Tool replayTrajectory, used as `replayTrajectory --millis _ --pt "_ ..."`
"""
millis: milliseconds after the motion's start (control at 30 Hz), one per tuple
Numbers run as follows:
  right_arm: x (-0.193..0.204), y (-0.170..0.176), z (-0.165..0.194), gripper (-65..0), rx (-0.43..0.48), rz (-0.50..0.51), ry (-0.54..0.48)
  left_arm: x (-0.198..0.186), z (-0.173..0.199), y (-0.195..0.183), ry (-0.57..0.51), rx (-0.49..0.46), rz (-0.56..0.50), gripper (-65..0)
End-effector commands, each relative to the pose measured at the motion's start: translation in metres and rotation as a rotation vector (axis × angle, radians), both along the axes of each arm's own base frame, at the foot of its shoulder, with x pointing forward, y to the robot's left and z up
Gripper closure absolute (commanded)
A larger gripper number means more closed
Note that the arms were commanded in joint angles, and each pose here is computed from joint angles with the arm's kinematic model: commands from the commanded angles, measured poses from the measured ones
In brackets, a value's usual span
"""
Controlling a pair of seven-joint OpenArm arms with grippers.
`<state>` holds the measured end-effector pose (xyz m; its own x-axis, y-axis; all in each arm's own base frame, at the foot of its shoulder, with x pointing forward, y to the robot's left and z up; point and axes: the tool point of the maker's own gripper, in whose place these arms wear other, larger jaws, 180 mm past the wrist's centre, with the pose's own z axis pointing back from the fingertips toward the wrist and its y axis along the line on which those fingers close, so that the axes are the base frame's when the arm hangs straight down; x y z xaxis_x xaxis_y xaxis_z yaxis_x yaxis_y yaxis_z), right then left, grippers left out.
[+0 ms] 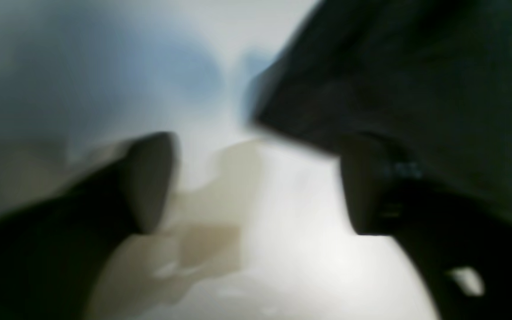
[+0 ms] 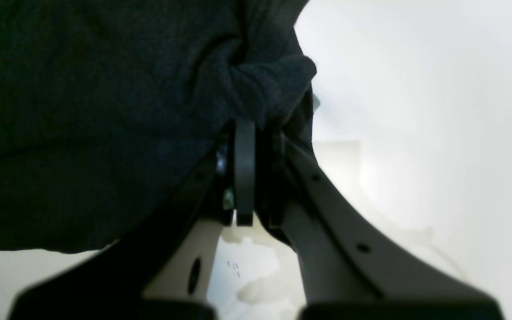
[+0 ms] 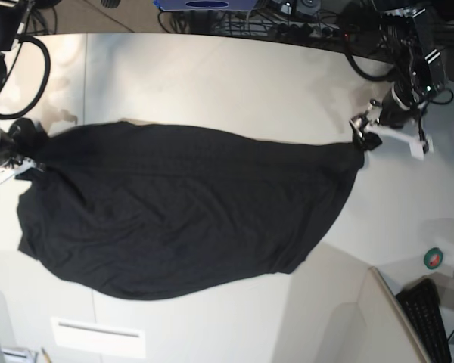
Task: Layout the t-shirt on the table in an organized manner, then fold the t-shirt properly
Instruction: 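Pull the shirt end with the left gripper away from the right gripper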
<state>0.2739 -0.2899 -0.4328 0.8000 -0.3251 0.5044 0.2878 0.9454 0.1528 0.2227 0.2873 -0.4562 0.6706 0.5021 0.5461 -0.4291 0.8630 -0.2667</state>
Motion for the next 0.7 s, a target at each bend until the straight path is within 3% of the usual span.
replayTrajectory --millis 0,233,400,533,600,667 --pt "0.012 -0.007 0.015 0.0 -0.023 0.002 -0.052 0.012 0.01 0.007 -0.055 -0.002 0.007 -63.2" --pt "0.012 -0.007 0.015 0.0 -0.023 0.002 -0.052 0.026 -0.008 0.007 -0.039 -0.076 0.048 -57.1" --pt "0.012 -0.007 0.015 0.0 -0.023 0.002 -0.052 0.043 -0.02 -0.023 -0.011 -0.112 -0.031 -56.9" --pt "0.012 -0.007 0.015 0.0 -0.023 0.002 -0.052 0.045 -0.028 -0.028 0.009 -0.131 -0.03 -56.6" --pt "0.012 -0.007 0.015 0.0 -0.023 0.002 -0.052 0.045 -0.03 -0.029 0.013 -0.136 -0.03 -51.5" --pt "0.012 -0.007 0.015 0.0 -0.023 0.002 -0.052 0.044 -0.03 -0.03 0.015 -0.136 -0.035 -39.5"
